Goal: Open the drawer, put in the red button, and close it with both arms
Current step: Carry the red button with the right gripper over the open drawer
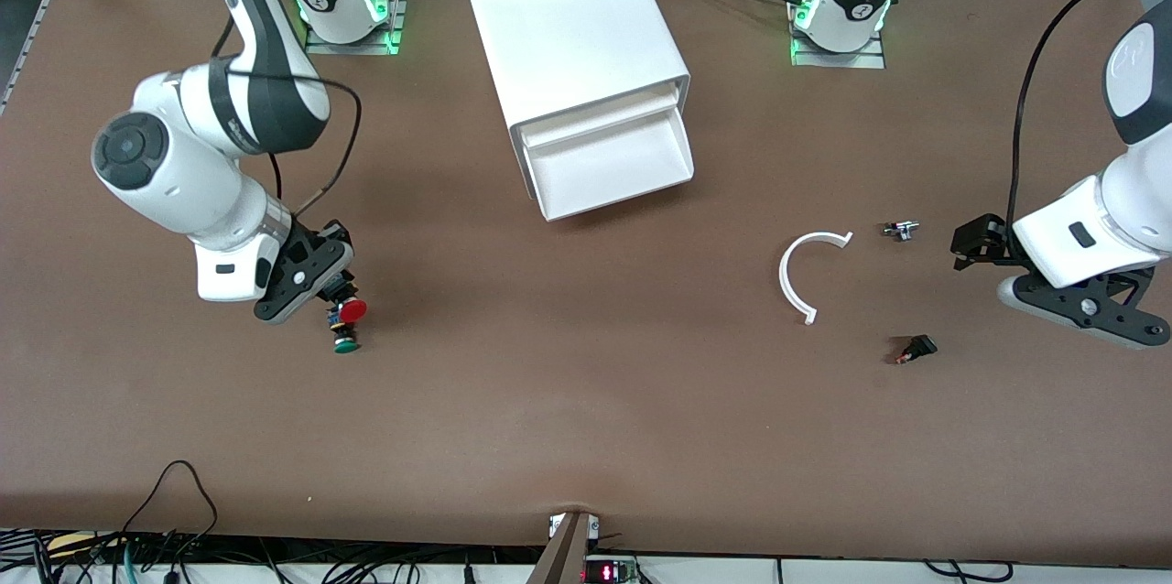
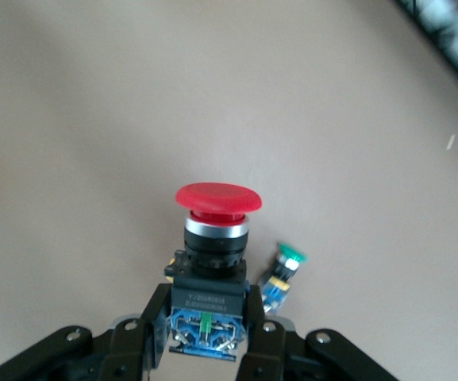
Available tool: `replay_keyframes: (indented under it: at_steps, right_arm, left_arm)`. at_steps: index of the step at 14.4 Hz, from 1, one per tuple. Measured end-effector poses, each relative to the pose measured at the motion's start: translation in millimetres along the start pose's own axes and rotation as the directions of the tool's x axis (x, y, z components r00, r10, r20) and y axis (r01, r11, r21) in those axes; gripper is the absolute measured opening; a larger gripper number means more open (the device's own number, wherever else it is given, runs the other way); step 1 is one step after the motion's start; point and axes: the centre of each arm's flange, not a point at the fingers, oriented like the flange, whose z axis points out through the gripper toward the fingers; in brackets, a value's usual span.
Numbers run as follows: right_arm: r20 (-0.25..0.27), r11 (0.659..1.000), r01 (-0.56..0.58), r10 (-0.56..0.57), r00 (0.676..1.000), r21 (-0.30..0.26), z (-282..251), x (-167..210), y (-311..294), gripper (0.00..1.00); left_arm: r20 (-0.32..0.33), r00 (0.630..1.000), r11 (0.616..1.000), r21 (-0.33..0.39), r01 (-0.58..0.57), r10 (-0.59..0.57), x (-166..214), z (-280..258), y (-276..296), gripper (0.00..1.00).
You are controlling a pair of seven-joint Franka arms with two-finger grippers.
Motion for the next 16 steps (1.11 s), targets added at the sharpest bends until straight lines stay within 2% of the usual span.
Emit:
replay_keyframes:
  at_steps: [3,5,6,8,10,13,16]
  right_arm:
    - [-0.027,0.987,0.162,-0.162,0.986,-0.025,-20,41,-40,0.41]
    - [-0.024,0.969,0.244,-0.245,0.969,-0.031,-28,68,-78,0.41]
    - [-0.011,0.958,0.284,-0.284,0.959,-0.031,-34,80,-96,0.41]
    - [0.047,0.929,0.368,-0.366,0.929,-0.033,-47,100,-132,0.41]
    - [0.094,0.899,0.436,-0.431,0.897,-0.04,-53,117,-165,0.41]
    - [0.116,0.87,0.492,-0.486,0.866,-0.029,-38,132,-193,0.41]
    - [0.116,0.813,0.582,-0.577,0.808,-0.016,-23,153,-227,0.41]
  left_arm:
    - [-0.005,0.998,0.997,-0.043,0.065,-0.066,-8,2,-26,1.0]
    - [-0.008,0.991,0.988,-0.067,0.136,-0.137,-12,0,-35,1.0]
    - [-0.004,0.981,0.979,-0.069,0.193,-0.194,-16,-3,-37,1.0]
    - [0.009,0.957,0.955,-0.058,0.29,-0.29,-28,-10,-29,1.0]
    - [-0.014,0.949,0.948,-0.038,0.315,-0.316,-42,-17,-10,1.0]
    - [-0.03,0.947,0.947,-0.007,0.321,-0.321,-67,-21,11,1.0]
    - [-0.032,0.945,0.945,0.002,0.326,-0.326,-75,-19,11,1.0]
